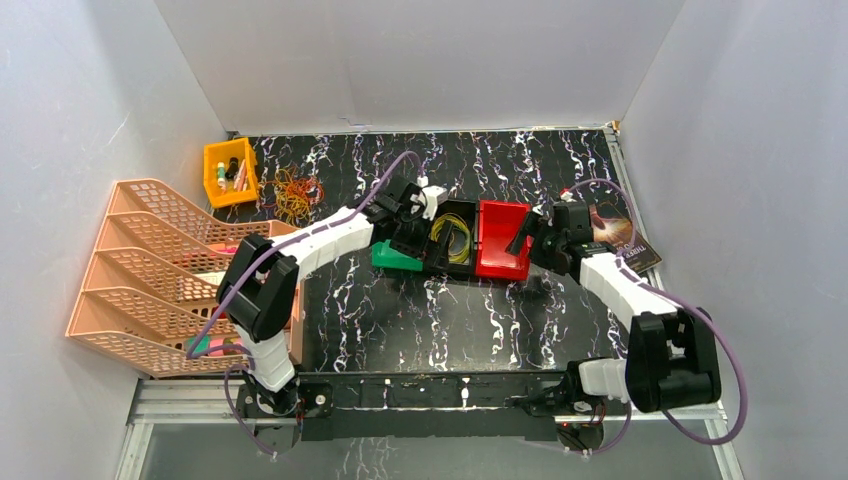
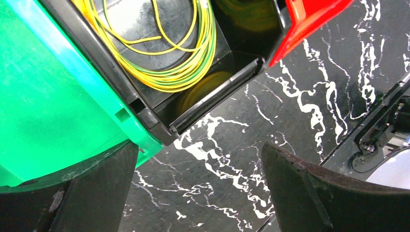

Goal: Untangle the cables
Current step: Adjust the bin at the center of the board.

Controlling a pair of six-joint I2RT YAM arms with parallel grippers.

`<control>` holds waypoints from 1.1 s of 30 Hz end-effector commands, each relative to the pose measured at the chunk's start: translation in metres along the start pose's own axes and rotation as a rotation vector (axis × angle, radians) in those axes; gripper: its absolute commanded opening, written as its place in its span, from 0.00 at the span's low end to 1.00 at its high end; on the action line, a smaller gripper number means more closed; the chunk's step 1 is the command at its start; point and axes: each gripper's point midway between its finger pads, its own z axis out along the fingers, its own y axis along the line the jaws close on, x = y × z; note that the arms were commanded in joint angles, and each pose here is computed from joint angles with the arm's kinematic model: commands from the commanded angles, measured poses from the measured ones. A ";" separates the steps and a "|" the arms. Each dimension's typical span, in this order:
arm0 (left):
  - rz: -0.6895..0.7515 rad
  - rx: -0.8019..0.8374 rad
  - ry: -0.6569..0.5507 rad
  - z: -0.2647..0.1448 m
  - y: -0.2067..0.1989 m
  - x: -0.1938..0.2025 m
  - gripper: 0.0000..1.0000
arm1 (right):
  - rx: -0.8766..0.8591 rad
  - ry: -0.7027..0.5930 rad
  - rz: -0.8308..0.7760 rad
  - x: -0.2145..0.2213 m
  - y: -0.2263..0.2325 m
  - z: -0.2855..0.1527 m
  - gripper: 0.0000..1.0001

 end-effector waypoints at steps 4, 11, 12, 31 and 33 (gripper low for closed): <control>0.034 0.069 -0.037 0.001 -0.036 -0.008 0.98 | -0.013 -0.131 -0.007 -0.057 0.017 0.024 0.98; 0.059 -0.093 -0.111 -0.020 -0.018 -0.031 0.98 | 0.062 -0.182 -0.047 -0.083 0.011 0.029 0.98; 0.063 -0.131 -0.121 -0.025 -0.012 -0.034 0.98 | 0.085 -0.199 -0.054 -0.087 0.009 0.025 0.98; -0.232 -0.832 -0.320 -0.208 0.207 -0.078 0.98 | 0.000 -0.230 -0.061 -0.044 0.009 -0.066 0.98; -0.300 -0.848 -0.294 -0.207 0.234 -0.073 0.98 | -0.027 -0.220 -0.057 -0.037 0.012 -0.069 0.98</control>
